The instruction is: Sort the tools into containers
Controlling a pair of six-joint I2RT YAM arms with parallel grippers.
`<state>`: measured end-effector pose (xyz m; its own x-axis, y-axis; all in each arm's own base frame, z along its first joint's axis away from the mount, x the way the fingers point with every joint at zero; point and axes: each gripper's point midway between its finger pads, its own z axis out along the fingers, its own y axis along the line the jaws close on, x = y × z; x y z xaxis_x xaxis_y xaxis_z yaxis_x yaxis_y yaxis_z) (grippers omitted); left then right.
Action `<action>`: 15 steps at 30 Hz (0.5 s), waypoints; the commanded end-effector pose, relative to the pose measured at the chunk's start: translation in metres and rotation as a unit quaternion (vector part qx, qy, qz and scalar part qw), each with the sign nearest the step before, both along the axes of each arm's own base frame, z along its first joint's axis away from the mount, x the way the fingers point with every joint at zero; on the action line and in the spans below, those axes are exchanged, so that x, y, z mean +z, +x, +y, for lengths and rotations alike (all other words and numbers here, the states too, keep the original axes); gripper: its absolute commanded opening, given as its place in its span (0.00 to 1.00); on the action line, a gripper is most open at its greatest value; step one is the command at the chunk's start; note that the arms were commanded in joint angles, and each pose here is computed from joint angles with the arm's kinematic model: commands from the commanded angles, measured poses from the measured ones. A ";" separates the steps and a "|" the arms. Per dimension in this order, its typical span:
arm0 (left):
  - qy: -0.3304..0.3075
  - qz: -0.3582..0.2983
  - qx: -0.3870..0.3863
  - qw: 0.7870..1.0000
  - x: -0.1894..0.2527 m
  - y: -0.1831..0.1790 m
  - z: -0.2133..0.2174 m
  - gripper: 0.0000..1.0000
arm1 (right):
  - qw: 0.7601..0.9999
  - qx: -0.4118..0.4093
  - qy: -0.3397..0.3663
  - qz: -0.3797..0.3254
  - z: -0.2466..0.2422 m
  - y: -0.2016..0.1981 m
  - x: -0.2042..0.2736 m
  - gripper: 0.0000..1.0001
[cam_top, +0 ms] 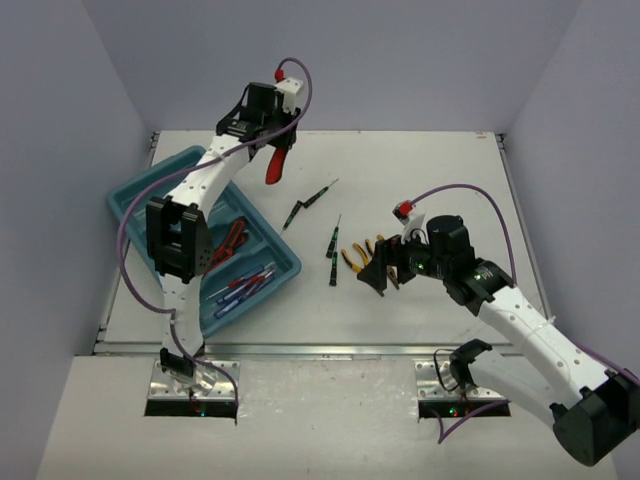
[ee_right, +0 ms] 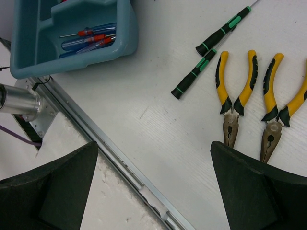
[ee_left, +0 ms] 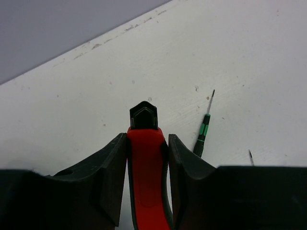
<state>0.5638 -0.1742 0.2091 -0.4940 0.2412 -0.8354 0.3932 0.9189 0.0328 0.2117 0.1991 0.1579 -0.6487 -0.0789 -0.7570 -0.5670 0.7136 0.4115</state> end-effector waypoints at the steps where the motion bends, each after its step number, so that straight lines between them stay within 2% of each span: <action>1: 0.022 -0.062 -0.011 0.998 0.069 -0.042 0.018 0.00 | 1.000 -0.003 0.004 -0.029 0.001 0.010 0.009 0.99; 6: 0.078 -0.052 -0.006 0.996 0.048 -0.108 0.052 0.00 | 1.000 0.006 0.009 -0.028 0.004 0.008 0.011 0.99; 8: 0.111 -0.036 -0.001 0.993 0.021 -0.133 0.069 0.00 | 0.999 0.009 0.012 -0.029 0.004 0.007 0.012 0.99; 10: 0.140 -0.053 0.004 0.989 0.013 -0.155 0.085 0.00 | 0.999 0.011 0.015 -0.031 0.005 0.006 0.014 0.99; 15: 0.222 -0.057 0.013 0.973 -0.018 -0.187 0.120 0.00 | 0.999 0.014 0.021 -0.039 0.005 0.004 0.018 0.99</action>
<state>0.3755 -0.0800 0.1833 -0.4892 0.4821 -0.7268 0.3993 0.8647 0.3048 0.2107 0.2001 0.1581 -0.6472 -0.0826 -0.7578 -0.5741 0.7068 0.4133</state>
